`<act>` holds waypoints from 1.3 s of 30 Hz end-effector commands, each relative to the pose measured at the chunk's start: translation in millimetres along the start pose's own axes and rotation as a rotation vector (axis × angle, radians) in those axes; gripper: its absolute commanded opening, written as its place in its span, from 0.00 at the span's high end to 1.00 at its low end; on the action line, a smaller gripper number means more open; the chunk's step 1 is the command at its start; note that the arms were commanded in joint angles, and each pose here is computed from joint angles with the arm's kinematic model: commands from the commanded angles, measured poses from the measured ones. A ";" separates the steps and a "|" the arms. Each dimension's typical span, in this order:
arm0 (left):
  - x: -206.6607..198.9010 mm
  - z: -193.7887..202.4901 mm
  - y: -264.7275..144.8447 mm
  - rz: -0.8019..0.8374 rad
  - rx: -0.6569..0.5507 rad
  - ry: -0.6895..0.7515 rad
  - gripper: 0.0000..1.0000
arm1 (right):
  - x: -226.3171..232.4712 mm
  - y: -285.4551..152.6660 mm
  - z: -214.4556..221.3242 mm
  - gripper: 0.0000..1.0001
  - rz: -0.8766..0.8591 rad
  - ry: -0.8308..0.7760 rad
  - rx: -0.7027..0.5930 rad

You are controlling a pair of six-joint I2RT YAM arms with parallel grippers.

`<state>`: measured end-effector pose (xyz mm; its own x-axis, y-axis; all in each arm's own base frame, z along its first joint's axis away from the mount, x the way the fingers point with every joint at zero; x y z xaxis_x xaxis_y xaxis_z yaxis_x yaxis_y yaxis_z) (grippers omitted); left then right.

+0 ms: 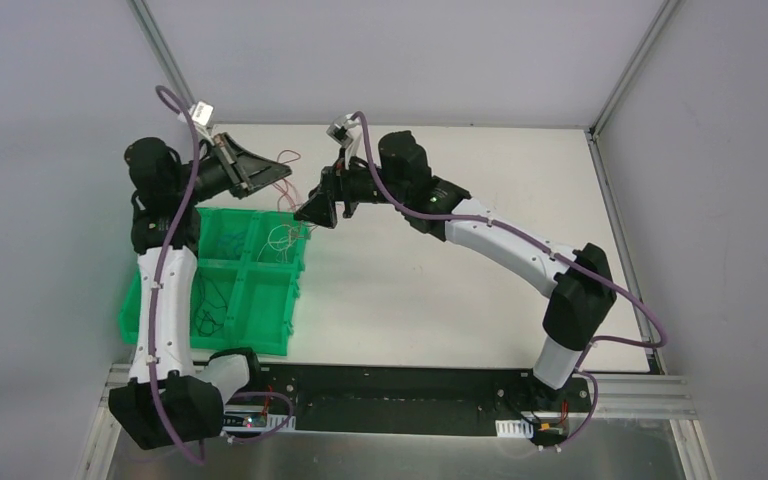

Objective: Untangle the cables

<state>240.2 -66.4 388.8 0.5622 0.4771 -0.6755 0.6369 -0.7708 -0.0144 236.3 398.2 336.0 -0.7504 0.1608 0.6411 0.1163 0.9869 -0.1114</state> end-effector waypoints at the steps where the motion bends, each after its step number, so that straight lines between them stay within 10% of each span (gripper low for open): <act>1: -6.1 -5.5 -42.1 0.007 0.058 0.132 1.00 | 20.7 -25.7 -8.9 0.18 -0.056 -0.060 0.026; 6: 1.5 -4.4 -70.6 -0.005 0.054 0.090 1.00 | 14.6 -47.8 -7.2 0.01 -0.009 -0.047 0.046; 30: 0.3 99.0 -121.6 -0.644 0.177 0.002 1.00 | -9.4 -95.4 10.3 0.01 0.123 -0.039 0.060; 39: 52.3 114.8 -117.6 -0.694 0.216 -0.244 1.00 | -12.3 -99.9 17.0 0.00 0.119 -0.024 0.058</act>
<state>121.8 -7.4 285.0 -0.0016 0.8213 -0.5705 0.6762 -0.4194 -0.6057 227.6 304.4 305.9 -0.7073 0.3205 0.6301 0.1569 0.9403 -0.3022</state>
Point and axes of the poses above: each gripper's point midway between its finger pads, its own y axis out along the fingers, its own x axis along the line the jaws close on, z = x × y, the point moved 8 cm from there along -y, back along the fingers, and after that the axes turned 13 degrees about y, right-handed, at the moved point
